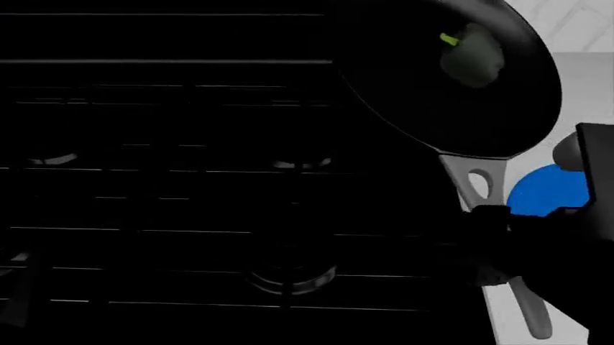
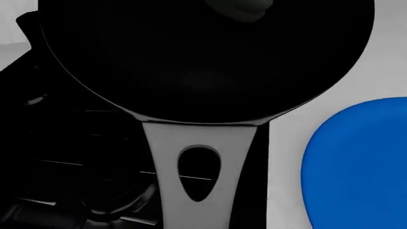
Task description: Pick up the pan and dump the vegetables in it onto the plate. Then return the pan to the stove.
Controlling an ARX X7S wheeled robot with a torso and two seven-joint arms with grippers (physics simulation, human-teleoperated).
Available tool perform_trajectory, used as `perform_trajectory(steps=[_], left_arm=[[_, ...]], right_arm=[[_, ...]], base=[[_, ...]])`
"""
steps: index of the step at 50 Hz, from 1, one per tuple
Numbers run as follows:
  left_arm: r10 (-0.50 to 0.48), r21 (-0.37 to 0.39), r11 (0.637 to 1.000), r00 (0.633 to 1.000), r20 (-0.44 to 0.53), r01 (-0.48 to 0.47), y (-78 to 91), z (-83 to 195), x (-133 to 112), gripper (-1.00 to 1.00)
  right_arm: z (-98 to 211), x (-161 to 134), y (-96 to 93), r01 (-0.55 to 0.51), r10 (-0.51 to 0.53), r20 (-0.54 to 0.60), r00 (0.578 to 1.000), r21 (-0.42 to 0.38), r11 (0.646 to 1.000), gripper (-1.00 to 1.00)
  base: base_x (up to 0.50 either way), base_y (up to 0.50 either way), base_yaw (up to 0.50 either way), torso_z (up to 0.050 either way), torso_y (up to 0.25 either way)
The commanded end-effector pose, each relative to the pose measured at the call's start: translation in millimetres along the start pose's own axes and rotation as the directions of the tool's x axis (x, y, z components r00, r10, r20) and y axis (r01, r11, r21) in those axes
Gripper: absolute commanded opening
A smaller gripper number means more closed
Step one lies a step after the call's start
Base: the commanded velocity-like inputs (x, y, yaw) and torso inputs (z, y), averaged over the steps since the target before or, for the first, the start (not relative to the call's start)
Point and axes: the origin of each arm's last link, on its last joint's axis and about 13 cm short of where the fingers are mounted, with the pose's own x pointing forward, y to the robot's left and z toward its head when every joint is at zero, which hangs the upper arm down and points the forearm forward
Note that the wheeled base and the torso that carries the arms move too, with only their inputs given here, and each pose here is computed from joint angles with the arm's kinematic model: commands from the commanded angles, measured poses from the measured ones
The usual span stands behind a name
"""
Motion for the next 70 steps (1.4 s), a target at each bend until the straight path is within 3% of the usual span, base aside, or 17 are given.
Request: perform_trajectory(steps=[1, 10, 20, 24, 29, 33, 35, 36, 37, 38, 41, 43, 44, 49, 55, 68, 70], left_arm=[[-0.007, 0.007, 1.000, 1.000, 0.005, 0.007, -2.3, 3, -1, 1.00], [-0.021, 0.014, 1.000, 1.000, 0.004, 0.021, -5.6, 5, -1, 1.00], [-0.050, 0.033, 0.998, 0.999, -0.015, 0.051, -12.1, 2, -2, 1.00], [-0.061, 0.032, 0.998, 0.998, -0.004, 0.061, -13.9, 5, -5, 1.00], [-0.105, 0.051, 0.993, 0.993, 0.048, 0.102, -19.7, 15, -13, 1.00], [-0.105, 0.081, 0.993, 0.973, 0.208, 0.090, -19.9, 34, -9, 1.00], [-0.090, 0.045, 0.996, 0.951, 0.296, 0.081, -26.3, 42, -5, 1.00], [-0.049, -0.063, 0.995, 0.928, 0.370, 0.078, -40.8, 49, -1, 1.00], [-0.050, -0.234, 0.956, 0.889, 0.456, 0.174, -59.9, 62, -1, 1.00], [-0.040, -0.285, 0.940, 0.893, 0.448, 0.185, -68.7, 67, -1, 1.00], [-0.176, 0.004, 0.981, 0.890, 0.421, 0.192, -50.1, 68, 0, 1.00], [-0.202, 0.083, 0.978, 0.972, 0.116, 0.193, -38.9, 41, -23, 1.00], [-0.206, 0.094, 0.976, 0.975, 0.087, 0.198, -39.0, 39, -25, 1.00], [-0.233, 0.073, 0.971, 0.971, 0.051, 0.229, -44.4, 34, -28, 1.00], [-0.247, 0.055, 0.968, 0.967, 0.054, 0.245, -45.3, 32, -31, 1.00], [-0.269, 0.046, 0.963, 0.958, 0.096, 0.266, -41.6, 40, -29, 1.00], [-0.273, 0.039, 0.962, 0.958, 0.091, 0.270, -43.4, 39, -29, 1.00]], right_arm=[[16, -8, -14.8, -0.030, 0.011, 0.224, 0.975, 0.079, 0.996, -1.00], [19, 9, -19.7, -0.050, 0.015, 0.248, 0.969, 0.133, 0.990, -1.00], [34, 15, -17.4, -0.046, 0.011, 0.268, 0.963, 0.126, 0.991, -1.00], [25, 20, -20.1, -0.050, 0.011, 0.253, 0.967, 0.148, 0.988, -1.00], [10, 32, -27.9, -0.034, -0.009, 0.208, 0.978, 0.200, 0.979, -1.00], [-2, 42, -31.1, -0.040, -0.006, 0.195, 0.981, 0.230, 0.972, -1.00], [-6, 44, -32.3, -0.051, 0.001, 0.196, 0.981, 0.250, 0.967, -1.00], [-9, 46, -34.4, -0.048, -0.003, 0.193, 0.981, 0.257, 0.965, -1.00], [-11, 48, -35.3, -0.049, -0.002, 0.193, 0.981, 0.261, 0.964, -1.00], [-11, 49, -37.0, -0.054, -0.006, 0.216, 0.976, 0.272, 0.961, -1.00], [-6, 46, -39.1, -0.099, 0.001, 0.308, 0.951, 0.301, 0.948, -1.00], [2, 40, -35.5, -0.184, 0.054, 0.410, 0.911, 0.285, 0.941, -1.00], [7, 37, -33.8, -0.229, 0.076, 0.461, 0.884, 0.284, 0.931, -1.00], [17, 34, -30.7, -0.276, 0.108, 0.527, 0.843, 0.251, 0.928, -1.00], [11, 40, -35.3, -0.338, 0.120, 0.578, 0.807, 0.287, 0.896, -1.00], [-30, 85, -43.4, -0.385, 0.114, 0.557, 0.823, 0.399, 0.832, -1.00], [-31, 86, -42.2, -0.430, 0.123, 0.601, 0.789, 0.398, 0.811, -1.00]], base=[[0.00, 0.00, 0.00, 0.000, 0.009], [0.00, 0.00, 0.00, 0.001, 0.006], [0.00, 0.00, 0.00, 0.001, 0.007], [0.00, 0.00, 0.00, 0.000, 0.006], [0.00, 0.00, 0.00, 0.002, 0.004], [0.00, 0.00, 0.00, 0.000, 0.005], [0.00, 0.00, 0.00, 0.000, 0.006], [0.00, 0.00, 0.00, 0.010, 0.012], [0.00, 0.00, 0.00, 0.000, 0.000], [0.00, 0.00, 0.00, 0.000, 0.012], [0.00, 0.00, 0.00, 0.000, 0.007], [0.00, 0.00, 0.00, 0.000, 0.010], [0.00, 0.00, 0.00, 0.000, 0.000], [0.00, 0.00, 0.00, 0.002, 0.009], [0.00, 0.00, 0.00, 0.002, 0.005], [0.00, 0.00, 0.00, 0.000, 0.005], [0.00, 0.00, 0.00, 0.005, 0.005]])
